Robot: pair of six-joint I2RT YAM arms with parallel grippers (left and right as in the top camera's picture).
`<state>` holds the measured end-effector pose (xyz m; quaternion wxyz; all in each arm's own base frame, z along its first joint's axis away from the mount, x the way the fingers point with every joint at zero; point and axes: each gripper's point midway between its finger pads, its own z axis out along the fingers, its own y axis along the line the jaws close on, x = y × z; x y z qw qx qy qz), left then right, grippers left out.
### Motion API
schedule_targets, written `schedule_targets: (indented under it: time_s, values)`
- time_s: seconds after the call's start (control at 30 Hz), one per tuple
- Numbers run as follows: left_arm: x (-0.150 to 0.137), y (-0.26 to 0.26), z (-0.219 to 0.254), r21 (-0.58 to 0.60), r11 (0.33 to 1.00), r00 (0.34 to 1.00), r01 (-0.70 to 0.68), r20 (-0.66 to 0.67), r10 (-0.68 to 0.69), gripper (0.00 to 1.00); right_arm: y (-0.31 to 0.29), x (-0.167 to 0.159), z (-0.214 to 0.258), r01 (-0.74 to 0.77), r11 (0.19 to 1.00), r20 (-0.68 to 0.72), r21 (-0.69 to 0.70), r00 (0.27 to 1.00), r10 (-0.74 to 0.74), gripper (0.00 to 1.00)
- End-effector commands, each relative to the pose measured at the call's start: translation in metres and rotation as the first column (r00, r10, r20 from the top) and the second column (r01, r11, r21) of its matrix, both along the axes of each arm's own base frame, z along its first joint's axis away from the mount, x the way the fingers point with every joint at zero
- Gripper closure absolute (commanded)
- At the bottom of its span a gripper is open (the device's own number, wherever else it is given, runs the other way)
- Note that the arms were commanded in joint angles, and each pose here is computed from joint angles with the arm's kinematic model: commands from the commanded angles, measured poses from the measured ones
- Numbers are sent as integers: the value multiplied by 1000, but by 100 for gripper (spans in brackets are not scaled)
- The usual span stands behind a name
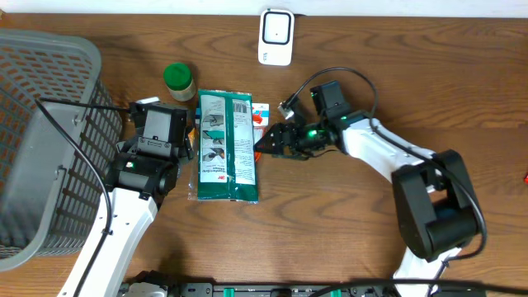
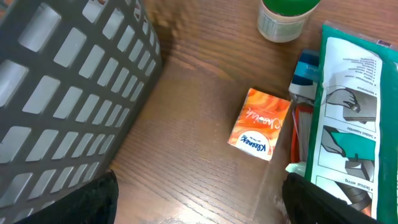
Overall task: Scan the item barcode
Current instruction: 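Reach both grippers toward the green 3M glove package on the dustpan, then grasp the right edge of the glove package with the right gripper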
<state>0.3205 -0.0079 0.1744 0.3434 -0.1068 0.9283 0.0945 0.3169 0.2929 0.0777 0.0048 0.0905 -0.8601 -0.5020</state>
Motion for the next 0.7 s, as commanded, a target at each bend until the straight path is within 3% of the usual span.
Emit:
schedule_targets:
  time_s: [0.0,0.67]
  values:
    - [0,1,-2,35,999,999,32,-12,-32,16,19,-15,-2,-64,996,-39,67,997,67,15]
    - [1,19,-3,35,999,1000,-24,-15,24,16,32,-8,-24,-31,1000,-8,-2,999,31,13]
